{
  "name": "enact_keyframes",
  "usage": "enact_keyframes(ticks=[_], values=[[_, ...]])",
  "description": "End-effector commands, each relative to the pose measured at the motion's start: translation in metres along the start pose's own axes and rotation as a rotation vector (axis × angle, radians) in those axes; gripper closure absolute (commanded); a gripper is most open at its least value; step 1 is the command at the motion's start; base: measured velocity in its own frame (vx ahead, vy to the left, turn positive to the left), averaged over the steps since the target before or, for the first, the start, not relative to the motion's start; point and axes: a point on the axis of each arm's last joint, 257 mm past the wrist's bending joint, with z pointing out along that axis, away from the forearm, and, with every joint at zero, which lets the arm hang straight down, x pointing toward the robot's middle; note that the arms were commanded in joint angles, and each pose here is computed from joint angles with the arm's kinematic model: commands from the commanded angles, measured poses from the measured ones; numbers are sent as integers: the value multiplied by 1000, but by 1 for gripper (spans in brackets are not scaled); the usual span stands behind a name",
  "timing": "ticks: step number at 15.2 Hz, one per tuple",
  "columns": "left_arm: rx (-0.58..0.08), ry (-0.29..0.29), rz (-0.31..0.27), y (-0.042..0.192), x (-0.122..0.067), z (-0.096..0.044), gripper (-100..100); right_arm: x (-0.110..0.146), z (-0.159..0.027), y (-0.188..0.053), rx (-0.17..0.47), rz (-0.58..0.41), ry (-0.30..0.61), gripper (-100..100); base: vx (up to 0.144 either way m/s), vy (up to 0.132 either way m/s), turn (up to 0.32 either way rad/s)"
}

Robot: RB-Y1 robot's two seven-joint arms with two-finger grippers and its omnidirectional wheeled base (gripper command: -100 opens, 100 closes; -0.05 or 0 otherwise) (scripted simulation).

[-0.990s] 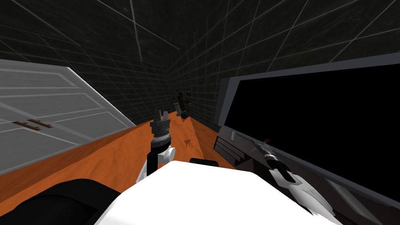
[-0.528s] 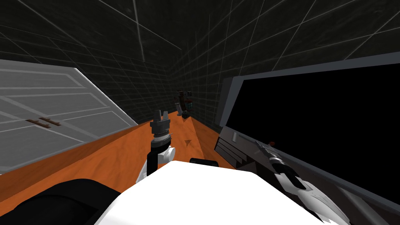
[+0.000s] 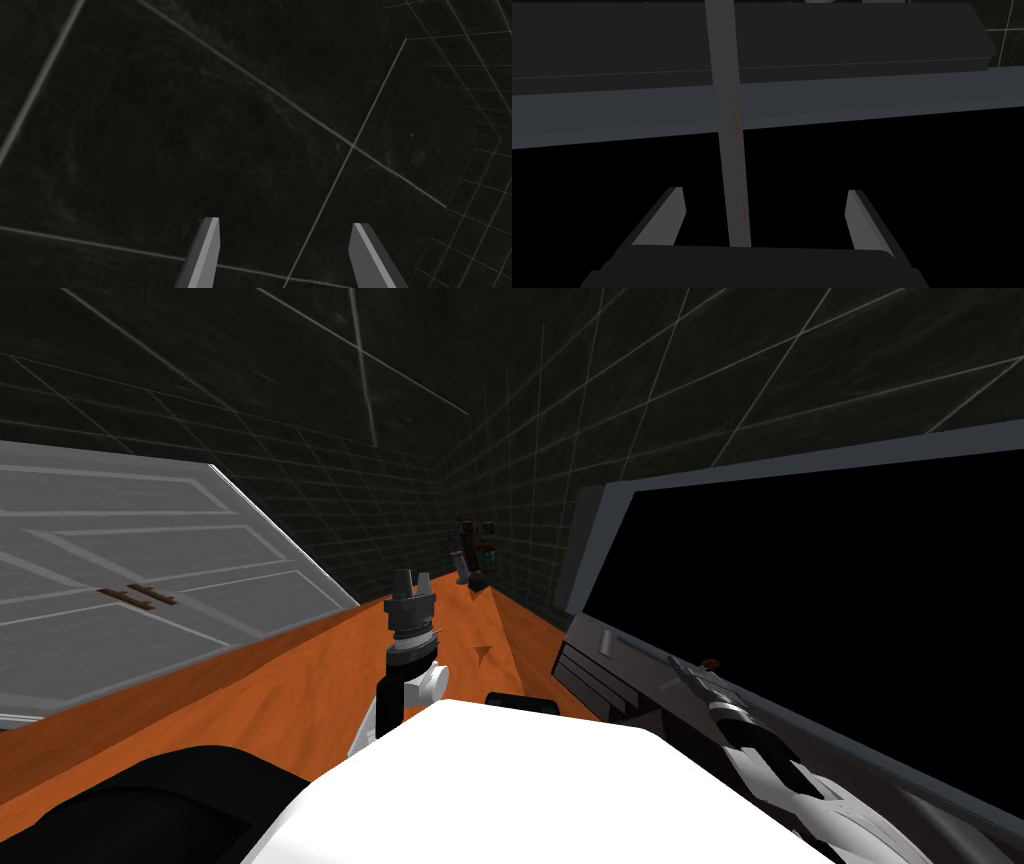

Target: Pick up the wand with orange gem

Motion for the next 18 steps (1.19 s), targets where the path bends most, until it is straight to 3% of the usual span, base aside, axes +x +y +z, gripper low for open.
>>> enact_keyframes(ticks=[1,3,4,9,10,12,13,17,18], values=[[0,0,0,0,0,0,0,-4,-3,-10,21,13,-13,-100,19,16,37],[0,0,0,0,0,0,0,-5,-3,-10,22,14,-13,-100,5,5,-1],[0,0,0,0,0,0,0,-9,-9,-25,29,-24,-11,-100,13,20,79],[0,0,0,0,0,0,0,-12,-9,-28,46,-1,-24,-100,13,9,18],[0,0,0,0,0,0,0,-7,-3,-14,36,34,-25,100,-12,-15,-91],[0,0,0,0,0,0,0,-5,-3,-10,22,14,-13,100,-27,-23,-61],[0,0,0,0,0,0,0,-5,4,3,19,62,-28,100,-31,-30,-52],[0,0,0,0,0,0,0,0,4,10,-5,25,-8,100,-18,-17,-19],[0,0,0,0,0,0,0,-2,10,23,-10,62,-19,100,-17,-14,-62]])
